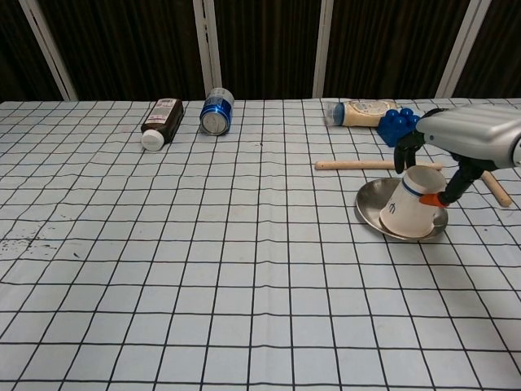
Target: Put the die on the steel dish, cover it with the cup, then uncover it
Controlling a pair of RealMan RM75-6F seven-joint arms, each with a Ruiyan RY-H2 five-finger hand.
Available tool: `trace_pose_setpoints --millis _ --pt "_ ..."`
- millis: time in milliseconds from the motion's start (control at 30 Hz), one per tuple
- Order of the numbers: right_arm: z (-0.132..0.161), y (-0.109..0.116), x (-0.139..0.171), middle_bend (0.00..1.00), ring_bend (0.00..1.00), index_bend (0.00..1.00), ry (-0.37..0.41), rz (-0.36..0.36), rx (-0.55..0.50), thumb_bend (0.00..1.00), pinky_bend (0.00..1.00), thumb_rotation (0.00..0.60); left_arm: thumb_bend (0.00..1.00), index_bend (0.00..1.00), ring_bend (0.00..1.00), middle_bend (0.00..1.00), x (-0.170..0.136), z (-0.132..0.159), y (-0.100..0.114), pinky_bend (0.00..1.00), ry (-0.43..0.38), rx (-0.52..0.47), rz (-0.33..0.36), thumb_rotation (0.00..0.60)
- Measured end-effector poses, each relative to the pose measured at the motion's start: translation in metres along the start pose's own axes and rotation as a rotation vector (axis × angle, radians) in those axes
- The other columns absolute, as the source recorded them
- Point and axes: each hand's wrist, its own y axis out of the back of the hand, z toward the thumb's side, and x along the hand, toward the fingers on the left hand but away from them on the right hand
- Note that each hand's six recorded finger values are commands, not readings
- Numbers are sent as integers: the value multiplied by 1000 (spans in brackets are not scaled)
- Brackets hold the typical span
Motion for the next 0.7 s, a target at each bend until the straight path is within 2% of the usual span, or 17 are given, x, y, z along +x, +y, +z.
trace_pose_setpoints --millis 267,700 --pt "3 -4 -15 508 239 396 0 6 -9 408 0 600 468 265 0 0 0 -1 0 99 1 0 2 600" --pt "-16 -5 -39 508 239 396 -44 10 -26 409 0 600 467 266 0 0 2 -2 -2 99 13 15 0 600"
